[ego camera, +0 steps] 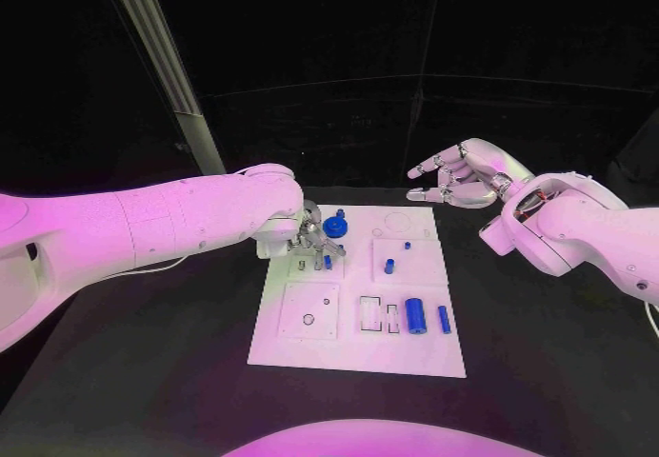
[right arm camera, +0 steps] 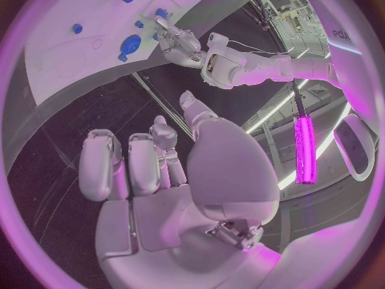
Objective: Assemble the parts on the task board
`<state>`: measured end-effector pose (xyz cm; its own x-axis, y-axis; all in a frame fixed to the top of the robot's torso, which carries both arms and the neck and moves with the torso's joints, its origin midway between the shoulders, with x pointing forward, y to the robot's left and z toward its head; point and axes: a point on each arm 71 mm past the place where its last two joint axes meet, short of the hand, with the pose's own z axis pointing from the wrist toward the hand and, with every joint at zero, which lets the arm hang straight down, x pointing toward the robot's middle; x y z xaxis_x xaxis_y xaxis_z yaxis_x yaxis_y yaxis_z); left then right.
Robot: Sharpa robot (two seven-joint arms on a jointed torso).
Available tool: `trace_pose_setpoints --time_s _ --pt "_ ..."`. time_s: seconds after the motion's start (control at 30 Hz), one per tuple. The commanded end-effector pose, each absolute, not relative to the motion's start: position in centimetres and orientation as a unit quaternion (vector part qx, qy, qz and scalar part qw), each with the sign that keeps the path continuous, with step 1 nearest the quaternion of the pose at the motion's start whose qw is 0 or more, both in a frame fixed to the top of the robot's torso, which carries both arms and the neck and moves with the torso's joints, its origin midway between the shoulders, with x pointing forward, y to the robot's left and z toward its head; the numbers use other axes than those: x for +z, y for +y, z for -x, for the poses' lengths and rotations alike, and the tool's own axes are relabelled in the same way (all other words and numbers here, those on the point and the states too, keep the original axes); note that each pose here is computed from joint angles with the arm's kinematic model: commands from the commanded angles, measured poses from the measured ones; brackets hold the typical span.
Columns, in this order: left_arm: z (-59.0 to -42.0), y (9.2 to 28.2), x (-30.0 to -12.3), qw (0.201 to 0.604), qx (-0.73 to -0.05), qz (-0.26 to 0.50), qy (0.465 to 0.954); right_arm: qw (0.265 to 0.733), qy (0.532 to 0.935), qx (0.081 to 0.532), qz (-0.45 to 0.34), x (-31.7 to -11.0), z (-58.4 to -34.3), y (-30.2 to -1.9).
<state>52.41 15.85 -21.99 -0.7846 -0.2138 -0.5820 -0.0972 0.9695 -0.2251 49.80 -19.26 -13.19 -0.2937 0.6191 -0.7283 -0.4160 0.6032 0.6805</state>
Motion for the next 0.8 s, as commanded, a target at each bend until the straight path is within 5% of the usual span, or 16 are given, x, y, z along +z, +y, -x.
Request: trace_pose_setpoints --time_s 0.03,0.8 --pt "-52.42 15.69 -21.98 0.316 -0.087 0.076 0.942 0.587 0.676 0.439 -0.074 -13.12 -49.83 -19.16" --pt "-52.38 15.45 -22.09 0.310 -0.084 0.070 0.944 0.584 0.681 0.435 -0.076 -13.25 -49.93 -19.18"
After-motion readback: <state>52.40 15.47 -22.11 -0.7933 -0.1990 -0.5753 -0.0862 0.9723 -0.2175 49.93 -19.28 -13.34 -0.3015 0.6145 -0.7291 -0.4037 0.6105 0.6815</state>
